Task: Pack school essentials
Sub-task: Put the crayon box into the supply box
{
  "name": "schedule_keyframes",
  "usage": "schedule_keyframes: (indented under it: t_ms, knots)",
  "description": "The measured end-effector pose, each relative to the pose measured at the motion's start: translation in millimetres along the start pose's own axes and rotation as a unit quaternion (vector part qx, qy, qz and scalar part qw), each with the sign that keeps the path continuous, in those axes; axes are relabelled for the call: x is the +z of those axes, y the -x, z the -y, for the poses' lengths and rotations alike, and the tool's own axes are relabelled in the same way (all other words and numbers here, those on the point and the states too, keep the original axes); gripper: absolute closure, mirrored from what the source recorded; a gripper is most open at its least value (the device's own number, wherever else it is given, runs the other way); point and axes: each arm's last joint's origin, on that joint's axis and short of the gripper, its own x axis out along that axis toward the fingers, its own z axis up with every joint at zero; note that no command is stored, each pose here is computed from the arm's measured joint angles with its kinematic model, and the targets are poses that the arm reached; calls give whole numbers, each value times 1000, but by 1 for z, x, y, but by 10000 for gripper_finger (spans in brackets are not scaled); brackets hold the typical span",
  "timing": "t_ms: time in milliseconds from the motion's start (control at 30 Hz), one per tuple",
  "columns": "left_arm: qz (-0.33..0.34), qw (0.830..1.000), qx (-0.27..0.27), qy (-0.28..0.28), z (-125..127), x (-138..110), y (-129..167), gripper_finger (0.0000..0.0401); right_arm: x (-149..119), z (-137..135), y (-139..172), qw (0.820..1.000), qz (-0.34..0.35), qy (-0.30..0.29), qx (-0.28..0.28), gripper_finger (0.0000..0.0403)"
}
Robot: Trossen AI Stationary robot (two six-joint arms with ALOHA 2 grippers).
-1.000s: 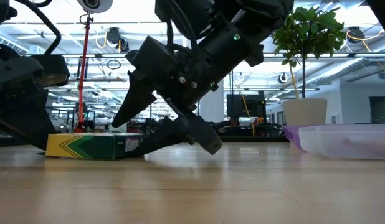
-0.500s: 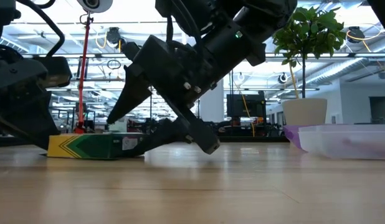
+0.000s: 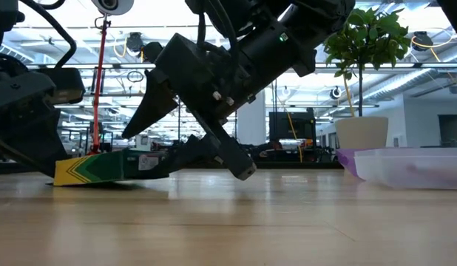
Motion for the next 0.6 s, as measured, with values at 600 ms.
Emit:
schedule_keyframes:
  t_ms: [600]
  knots:
    - [-5, 1000, 2, -27, -1, -1, 0, 270, -16, 5, 12, 997, -68, 26, 42, 135]
